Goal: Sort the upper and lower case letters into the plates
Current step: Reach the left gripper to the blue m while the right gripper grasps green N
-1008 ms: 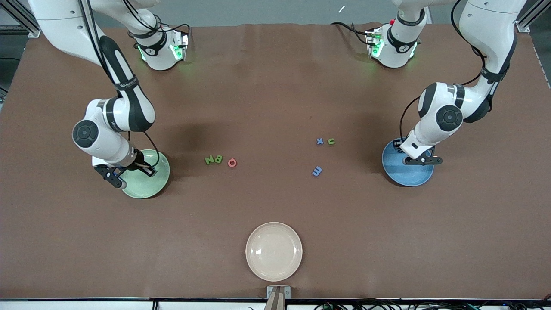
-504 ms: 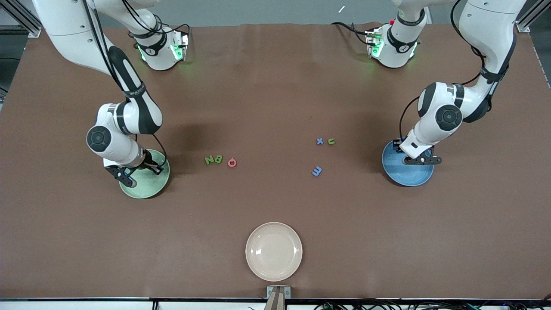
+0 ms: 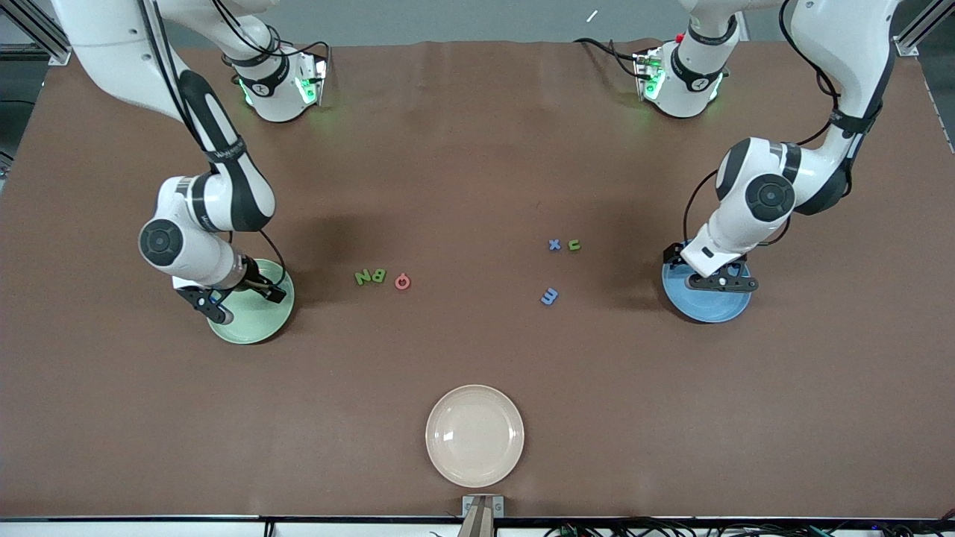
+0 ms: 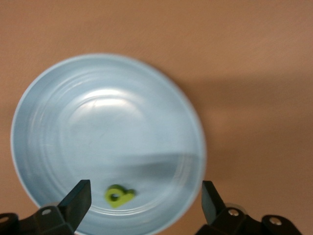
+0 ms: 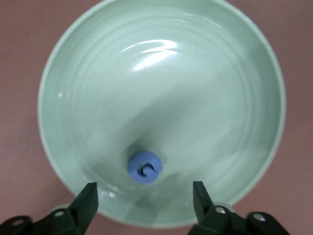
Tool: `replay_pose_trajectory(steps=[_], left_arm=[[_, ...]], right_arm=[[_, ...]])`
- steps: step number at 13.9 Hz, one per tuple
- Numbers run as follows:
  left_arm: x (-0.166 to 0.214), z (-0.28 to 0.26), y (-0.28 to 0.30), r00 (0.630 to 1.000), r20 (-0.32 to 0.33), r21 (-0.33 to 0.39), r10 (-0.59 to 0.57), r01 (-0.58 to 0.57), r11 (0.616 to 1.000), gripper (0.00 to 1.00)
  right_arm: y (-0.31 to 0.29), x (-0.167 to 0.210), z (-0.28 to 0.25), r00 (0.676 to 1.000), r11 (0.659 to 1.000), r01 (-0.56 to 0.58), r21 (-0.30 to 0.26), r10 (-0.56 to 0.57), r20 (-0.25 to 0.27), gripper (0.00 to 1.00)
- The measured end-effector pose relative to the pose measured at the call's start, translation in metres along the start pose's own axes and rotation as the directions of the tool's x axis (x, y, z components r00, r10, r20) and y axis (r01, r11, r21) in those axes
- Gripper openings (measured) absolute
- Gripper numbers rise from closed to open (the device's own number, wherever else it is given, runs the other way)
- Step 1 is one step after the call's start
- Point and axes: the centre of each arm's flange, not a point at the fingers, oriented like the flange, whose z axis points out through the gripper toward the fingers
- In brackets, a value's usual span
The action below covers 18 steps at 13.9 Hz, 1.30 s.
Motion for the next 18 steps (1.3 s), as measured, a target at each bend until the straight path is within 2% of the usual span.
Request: replay_pose_trajectory(steps=[1, 3, 6, 8, 13, 16, 18], left_arm=[[0.006, -0.009, 0.016, 0.999, -0.002, -0.003, -0.038, 0.038, 0.999, 1.0], [0.016, -0.022, 0.052, 0.992, -0.003, -0.02, -0.126, 0.126, 0.992, 1.0], [0.03, -0.026, 0.116, 0.97, 0.003, -0.064, -0.245, 0.244, 0.968, 1.0], [0.036, -0.021, 0.158, 0.957, 0.013, -0.087, -0.291, 0.291, 0.953, 1.0], [0.047, -0.001, 0.21, 0.982, -0.045, -0.056, -0.182, 0.18, 0.982, 1.0], [0.049, 0.001, 0.238, 0.99, -0.06, -0.068, -0.129, 0.125, 0.99, 1.0], [0.045, 0.003, 0.25, 0.998, -0.066, -0.063, -0.023, 0.019, 0.998, 1.0]], right_arm=[[-0.002, -0.002, -0.022, 1.0, 1.0, -0.011, 0.0, 0.011, 0.011, 1.0], [-0.014, -0.015, -0.049, 0.997, 0.997, -0.077, 0.012, 0.077, 0.008, 1.0], [-0.055, -0.055, -0.048, 0.986, 0.986, -0.167, 0.021, 0.167, -0.01, 1.0], [-0.081, -0.08, -0.042, 0.973, 0.973, -0.225, 0.047, 0.227, -0.03, 1.0], [-0.121, -0.113, 0.012, 0.943, 0.943, -0.32, 0.095, 0.326, -0.062, 1.0], [-0.133, -0.124, 0.04, 0.931, 0.931, -0.349, 0.108, 0.358, -0.069, 1.0], [-0.137, -0.132, 0.053, 0.929, 0.93, -0.355, 0.098, 0.363, -0.069, 0.96]])
